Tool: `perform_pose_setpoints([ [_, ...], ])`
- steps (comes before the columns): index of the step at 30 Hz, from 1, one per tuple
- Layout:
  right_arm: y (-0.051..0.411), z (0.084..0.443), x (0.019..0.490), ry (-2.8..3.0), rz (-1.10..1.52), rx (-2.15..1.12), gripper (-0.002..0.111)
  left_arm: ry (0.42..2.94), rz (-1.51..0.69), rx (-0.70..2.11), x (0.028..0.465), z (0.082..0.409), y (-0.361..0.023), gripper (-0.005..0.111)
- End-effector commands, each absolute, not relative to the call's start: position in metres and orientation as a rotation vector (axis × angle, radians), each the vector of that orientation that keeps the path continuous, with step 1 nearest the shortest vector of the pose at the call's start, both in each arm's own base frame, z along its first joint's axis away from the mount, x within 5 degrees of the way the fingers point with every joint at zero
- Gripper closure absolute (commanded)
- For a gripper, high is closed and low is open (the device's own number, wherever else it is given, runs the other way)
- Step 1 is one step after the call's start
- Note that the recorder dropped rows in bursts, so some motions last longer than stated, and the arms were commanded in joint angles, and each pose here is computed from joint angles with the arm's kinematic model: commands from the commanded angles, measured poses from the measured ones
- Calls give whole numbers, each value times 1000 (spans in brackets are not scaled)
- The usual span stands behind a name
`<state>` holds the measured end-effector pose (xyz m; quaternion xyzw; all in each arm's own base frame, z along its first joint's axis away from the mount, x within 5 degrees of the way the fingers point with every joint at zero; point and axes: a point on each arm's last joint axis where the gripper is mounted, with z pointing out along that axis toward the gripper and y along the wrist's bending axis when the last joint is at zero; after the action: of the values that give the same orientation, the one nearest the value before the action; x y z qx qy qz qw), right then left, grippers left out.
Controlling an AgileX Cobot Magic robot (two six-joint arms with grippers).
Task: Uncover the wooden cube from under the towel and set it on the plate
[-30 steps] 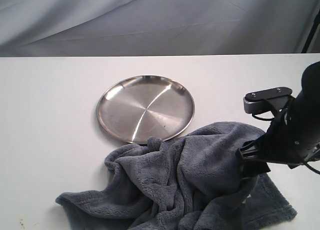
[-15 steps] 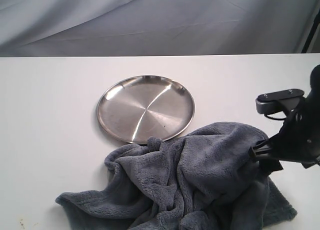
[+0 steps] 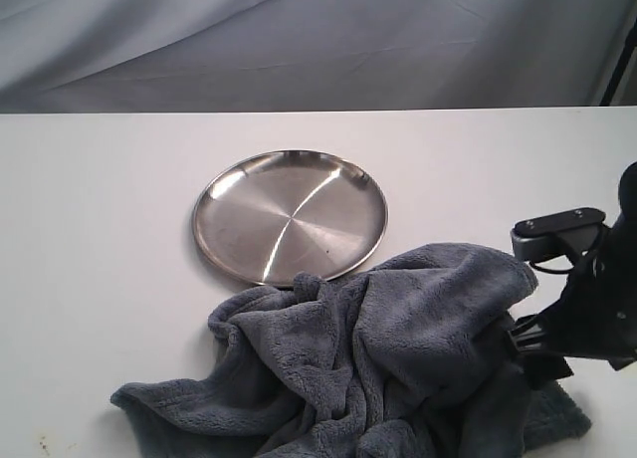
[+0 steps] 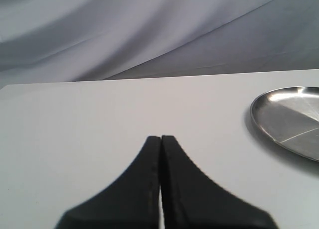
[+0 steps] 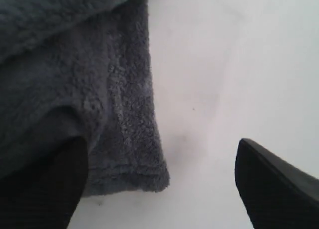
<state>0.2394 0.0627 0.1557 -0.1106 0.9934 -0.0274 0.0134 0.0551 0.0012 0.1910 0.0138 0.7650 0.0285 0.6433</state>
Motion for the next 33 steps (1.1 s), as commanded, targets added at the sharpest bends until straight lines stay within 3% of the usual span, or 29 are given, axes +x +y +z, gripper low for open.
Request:
perform_pose_setpoints([
  [1,62,135,245,3122,-100,-380,34,1743,59,25,55,190,1,107],
  [6,63,111,249,3156,-113,-432,34,1743,59,25,55,190,1,107],
  [12,65,110,249,3171,-77,-390,36,1743,59,25,55,190,1,107],
  [21,65,101,240,3152,-40,-346,87,1743,59,25,55,190,1,107],
  [26,65,103,241,3145,-32,-337,106,1743,59,25,55,190,1,107],
  [33,68,130,243,3025,33,-280,108,1743,59,25,55,190,1,107],
])
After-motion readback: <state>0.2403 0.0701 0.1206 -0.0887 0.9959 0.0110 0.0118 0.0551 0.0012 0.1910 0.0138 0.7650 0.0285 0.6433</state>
